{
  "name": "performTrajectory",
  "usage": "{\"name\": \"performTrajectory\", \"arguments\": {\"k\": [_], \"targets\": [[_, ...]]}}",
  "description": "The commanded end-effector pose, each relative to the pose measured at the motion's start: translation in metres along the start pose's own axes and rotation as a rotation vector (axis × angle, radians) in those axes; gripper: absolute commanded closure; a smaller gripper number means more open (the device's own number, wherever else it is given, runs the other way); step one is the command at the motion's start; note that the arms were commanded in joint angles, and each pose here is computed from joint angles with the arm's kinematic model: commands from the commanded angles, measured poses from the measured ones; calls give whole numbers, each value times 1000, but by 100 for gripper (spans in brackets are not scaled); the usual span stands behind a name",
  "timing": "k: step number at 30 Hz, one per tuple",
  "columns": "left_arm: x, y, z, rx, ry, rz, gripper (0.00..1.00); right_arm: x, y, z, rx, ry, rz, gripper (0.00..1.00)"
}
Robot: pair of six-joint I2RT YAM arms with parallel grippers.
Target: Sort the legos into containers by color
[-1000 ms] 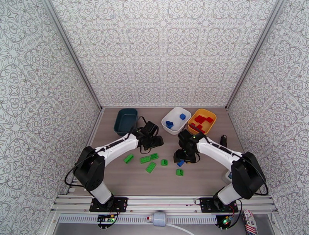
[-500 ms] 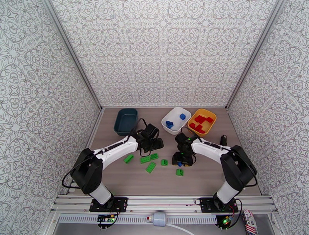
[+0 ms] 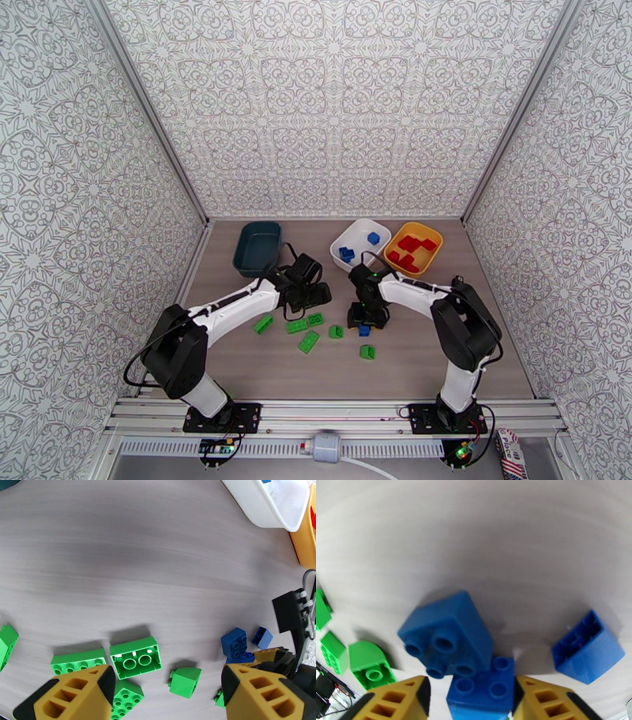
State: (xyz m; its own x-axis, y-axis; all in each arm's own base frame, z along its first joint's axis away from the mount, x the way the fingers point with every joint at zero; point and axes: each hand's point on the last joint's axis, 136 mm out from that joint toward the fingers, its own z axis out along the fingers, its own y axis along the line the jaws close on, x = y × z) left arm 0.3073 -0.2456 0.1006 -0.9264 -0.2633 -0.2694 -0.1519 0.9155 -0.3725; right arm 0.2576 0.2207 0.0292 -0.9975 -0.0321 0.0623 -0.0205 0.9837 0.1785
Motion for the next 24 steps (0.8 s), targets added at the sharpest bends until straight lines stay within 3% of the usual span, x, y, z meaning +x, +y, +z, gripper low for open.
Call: {"name": "performTrajectory", "arguments": {"k": [1, 8, 14, 24], "targets": [[-4, 4, -6, 3, -14, -20, 24, -1, -4, -5, 52, -3, -17, 50], [-11, 0, -4, 7, -12, -11, 24, 8, -11, -13, 62, -14, -25, 65], [-18, -12, -5, 45, 3, 12, 23, 5, -9, -34, 52, -56, -34, 71], [-51, -94, -8, 351, 72, 109, 21, -52, 3, -104, -122, -204, 39, 72]]}}
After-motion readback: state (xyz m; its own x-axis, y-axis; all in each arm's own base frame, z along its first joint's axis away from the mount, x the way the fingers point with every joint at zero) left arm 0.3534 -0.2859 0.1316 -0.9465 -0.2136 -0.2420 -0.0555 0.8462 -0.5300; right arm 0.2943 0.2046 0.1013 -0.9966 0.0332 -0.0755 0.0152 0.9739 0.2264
